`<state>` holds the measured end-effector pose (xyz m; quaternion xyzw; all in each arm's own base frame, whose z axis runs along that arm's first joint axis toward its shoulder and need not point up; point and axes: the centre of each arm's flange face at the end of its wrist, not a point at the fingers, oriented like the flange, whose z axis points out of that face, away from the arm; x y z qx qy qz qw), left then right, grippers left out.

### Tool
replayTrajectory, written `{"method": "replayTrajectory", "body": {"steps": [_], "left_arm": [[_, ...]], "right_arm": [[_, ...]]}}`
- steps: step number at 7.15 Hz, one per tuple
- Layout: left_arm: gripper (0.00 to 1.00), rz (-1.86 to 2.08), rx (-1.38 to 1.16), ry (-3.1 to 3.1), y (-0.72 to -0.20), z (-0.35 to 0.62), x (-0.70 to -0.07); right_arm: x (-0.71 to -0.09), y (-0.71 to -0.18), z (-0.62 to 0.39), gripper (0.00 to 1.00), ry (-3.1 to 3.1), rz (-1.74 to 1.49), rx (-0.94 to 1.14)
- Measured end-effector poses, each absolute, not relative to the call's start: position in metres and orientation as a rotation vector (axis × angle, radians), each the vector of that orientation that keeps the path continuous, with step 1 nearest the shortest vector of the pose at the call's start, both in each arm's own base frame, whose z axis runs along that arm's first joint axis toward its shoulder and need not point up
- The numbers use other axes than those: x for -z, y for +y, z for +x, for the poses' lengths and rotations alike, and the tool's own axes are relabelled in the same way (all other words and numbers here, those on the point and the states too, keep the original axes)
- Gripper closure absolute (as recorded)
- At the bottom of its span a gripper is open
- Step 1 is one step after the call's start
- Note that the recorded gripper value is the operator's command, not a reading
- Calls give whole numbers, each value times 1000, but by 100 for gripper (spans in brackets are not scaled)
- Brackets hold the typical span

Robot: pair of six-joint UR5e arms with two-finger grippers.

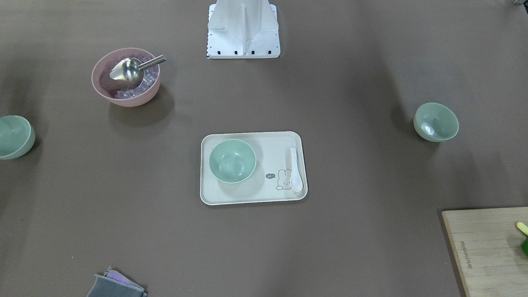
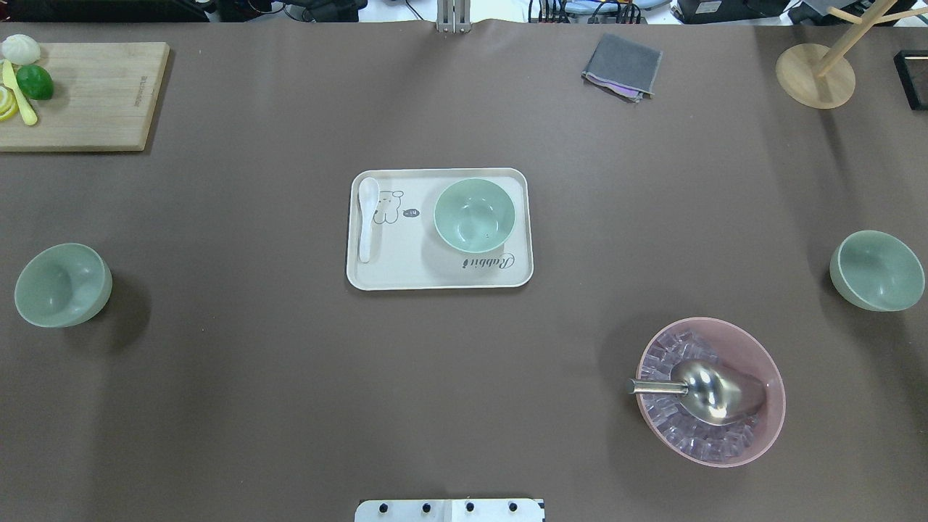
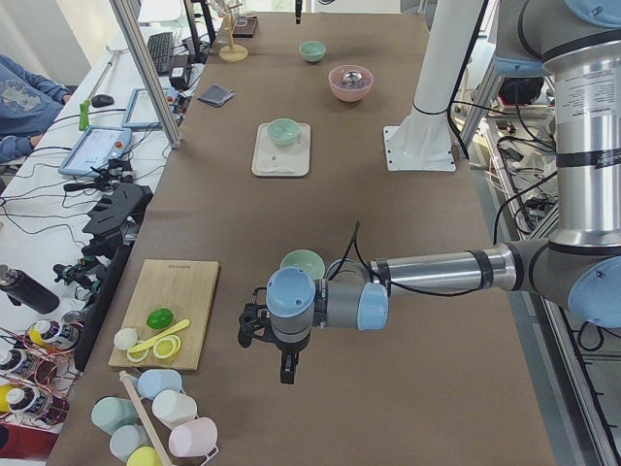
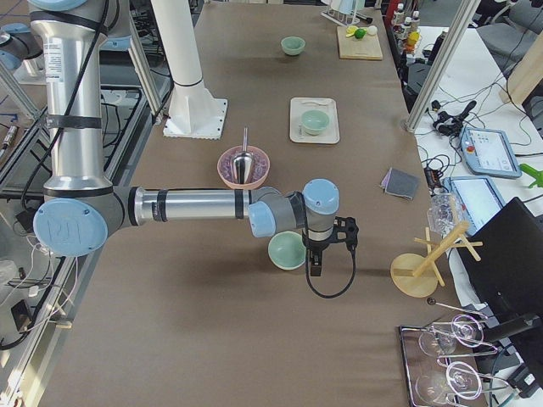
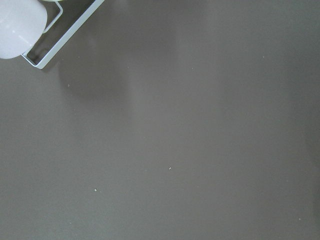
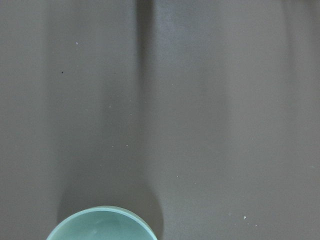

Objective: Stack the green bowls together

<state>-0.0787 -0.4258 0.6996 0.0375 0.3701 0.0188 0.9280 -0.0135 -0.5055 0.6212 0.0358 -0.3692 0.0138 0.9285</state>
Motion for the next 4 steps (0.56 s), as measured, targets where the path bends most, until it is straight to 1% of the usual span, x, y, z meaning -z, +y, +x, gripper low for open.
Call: {"method": "replayTrajectory", "body": {"steps": [4], "left_arm": [[2, 74, -43, 759, -421, -77, -706]], "right_arm": [[-622, -504, -13, 0, -757, 73, -29]]}}
